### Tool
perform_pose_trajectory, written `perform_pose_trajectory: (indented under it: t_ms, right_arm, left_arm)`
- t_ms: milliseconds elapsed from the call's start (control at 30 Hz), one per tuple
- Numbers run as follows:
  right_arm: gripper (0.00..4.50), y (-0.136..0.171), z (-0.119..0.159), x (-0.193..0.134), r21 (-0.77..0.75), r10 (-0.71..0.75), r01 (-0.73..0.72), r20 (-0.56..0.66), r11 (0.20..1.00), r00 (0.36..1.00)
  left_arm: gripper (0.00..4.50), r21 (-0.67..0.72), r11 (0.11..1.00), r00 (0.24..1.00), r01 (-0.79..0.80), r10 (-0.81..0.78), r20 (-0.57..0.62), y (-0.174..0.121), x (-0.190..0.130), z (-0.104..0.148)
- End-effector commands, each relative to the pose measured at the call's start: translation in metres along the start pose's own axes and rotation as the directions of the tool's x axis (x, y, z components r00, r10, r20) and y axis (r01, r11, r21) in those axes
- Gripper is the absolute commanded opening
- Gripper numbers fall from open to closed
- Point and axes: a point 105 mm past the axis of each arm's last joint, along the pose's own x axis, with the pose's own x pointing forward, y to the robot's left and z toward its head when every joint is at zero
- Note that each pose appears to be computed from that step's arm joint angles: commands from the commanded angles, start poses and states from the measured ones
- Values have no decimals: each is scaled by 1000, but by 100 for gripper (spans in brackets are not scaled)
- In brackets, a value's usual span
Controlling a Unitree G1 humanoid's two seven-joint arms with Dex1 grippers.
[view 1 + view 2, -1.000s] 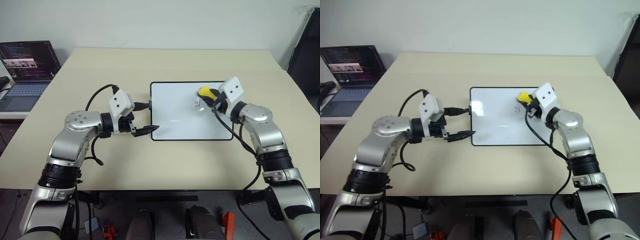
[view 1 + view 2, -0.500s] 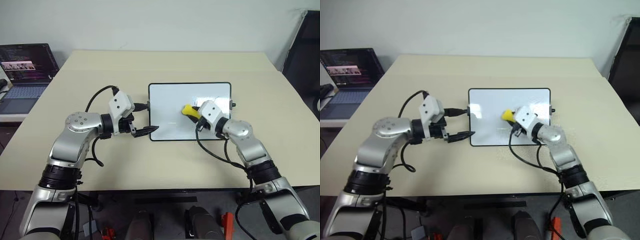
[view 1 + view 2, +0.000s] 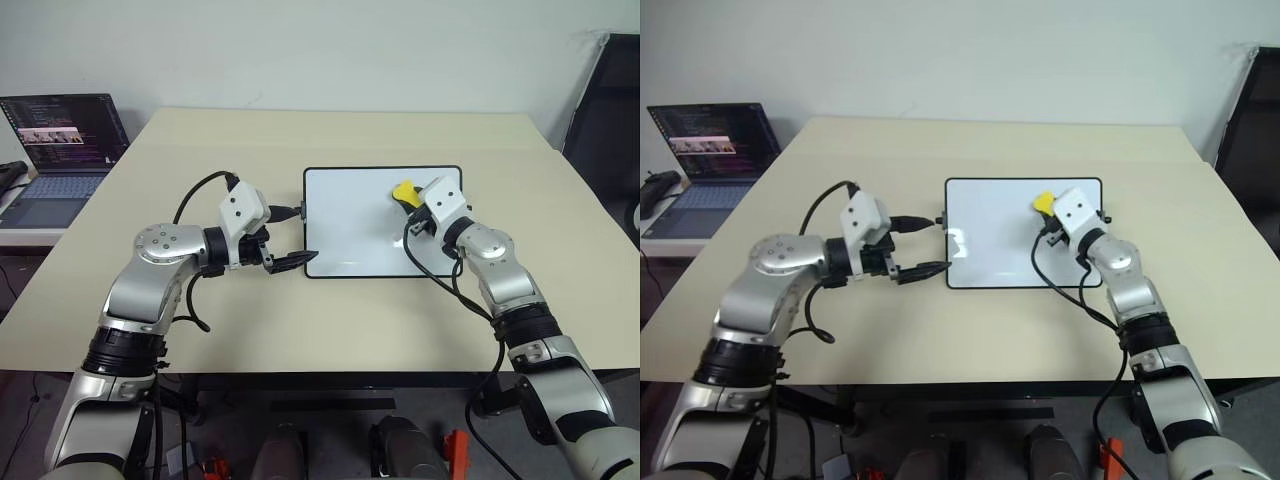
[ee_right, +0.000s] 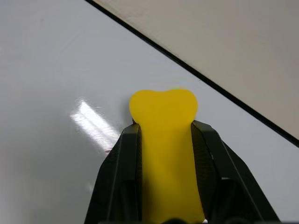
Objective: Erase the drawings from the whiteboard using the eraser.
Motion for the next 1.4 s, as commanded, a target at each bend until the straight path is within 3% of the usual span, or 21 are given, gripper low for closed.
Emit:
perform_pose_trajectory:
  t_ms: [33, 133, 233, 367, 567, 733, 867, 1067, 1400]
  right_arm:
    - [110, 6, -39, -10, 16, 27, -25, -140, 1000, 990]
    - [110, 25, -38, -11, 34, 113, -109, -125, 993, 986]
    - [110, 58, -38, -20, 51, 287, -283, -125, 958, 950]
    - [110, 74, -47, -32, 93, 380, -369, -168, 925, 910]
    - [110, 64, -40, -34, 110, 365, -351, -152, 930, 919]
    - [110, 54, 5, -59, 151, 497, -485, -48, 861, 867]
    - [110, 9, 43, -95, 121, 481, -478, 4, 870, 877]
    - [110, -78, 35, -125, 87, 245, -238, -91, 967, 965]
    - [110, -101, 18, -132, 56, 193, -187, -149, 981, 970]
  left_arm:
    - [450, 51, 999, 999, -12, 10, 34, 4, -1, 14]
    - [450, 51, 999, 999, -13, 11, 35, 5, -1, 14]
    - [450, 51, 999, 999, -13, 11, 36, 4, -1, 15]
    - [450, 50, 999, 999, -13, 11, 34, 4, -2, 14]
    - [450, 51, 999, 999, -12, 10, 31, 5, -1, 15]
    - [450, 54, 998, 999, -18, 16, 39, 9, -3, 18]
    - [450, 56, 998, 999, -32, 29, 43, 16, -9, 23]
    - [450, 64, 998, 998, -30, 26, 63, 16, -8, 30]
    - [450, 73, 997, 998, -24, 20, 60, 17, -6, 33]
